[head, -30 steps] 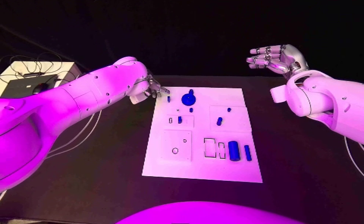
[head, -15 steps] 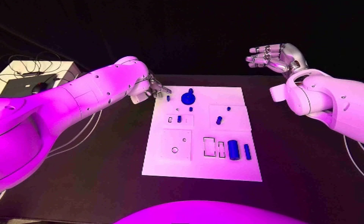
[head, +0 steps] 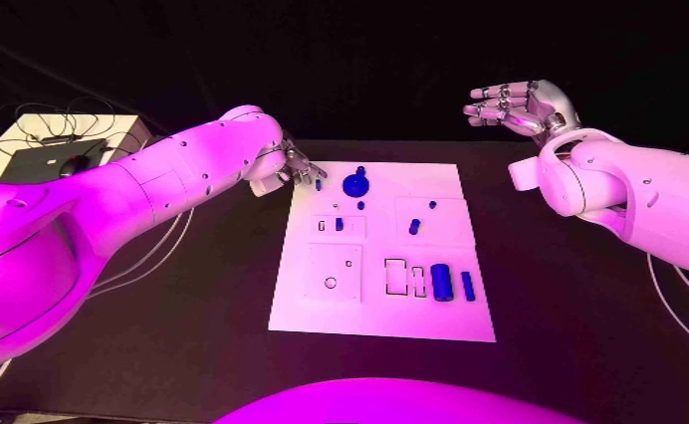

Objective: Assemble the parts on the task board

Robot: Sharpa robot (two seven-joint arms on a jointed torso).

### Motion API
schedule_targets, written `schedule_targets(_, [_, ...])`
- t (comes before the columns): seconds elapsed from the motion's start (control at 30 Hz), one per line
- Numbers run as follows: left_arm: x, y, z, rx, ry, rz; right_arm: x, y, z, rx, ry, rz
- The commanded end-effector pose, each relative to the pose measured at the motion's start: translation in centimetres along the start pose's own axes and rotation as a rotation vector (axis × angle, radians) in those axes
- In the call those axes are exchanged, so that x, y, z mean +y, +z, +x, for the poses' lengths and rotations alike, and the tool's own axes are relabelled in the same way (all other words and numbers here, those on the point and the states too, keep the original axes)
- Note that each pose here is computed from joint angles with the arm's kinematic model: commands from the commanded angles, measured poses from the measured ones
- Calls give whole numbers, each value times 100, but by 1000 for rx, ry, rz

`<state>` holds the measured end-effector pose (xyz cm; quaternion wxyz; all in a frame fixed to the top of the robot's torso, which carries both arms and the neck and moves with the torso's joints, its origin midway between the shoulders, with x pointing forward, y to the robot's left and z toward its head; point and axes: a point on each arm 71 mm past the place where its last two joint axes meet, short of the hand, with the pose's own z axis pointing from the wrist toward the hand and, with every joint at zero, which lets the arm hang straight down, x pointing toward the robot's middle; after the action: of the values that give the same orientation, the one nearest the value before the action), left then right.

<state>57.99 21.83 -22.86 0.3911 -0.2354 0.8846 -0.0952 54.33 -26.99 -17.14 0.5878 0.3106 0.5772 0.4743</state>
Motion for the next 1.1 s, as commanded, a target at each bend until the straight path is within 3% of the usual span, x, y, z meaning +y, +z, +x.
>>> schedule_targets(0.03, [-38,-6,27,26,11,22,10,7,2,2,3,-7])
schedule_targets(1.1, [-40,35,29,32,-3,13,19,5,21,6,5,-9])
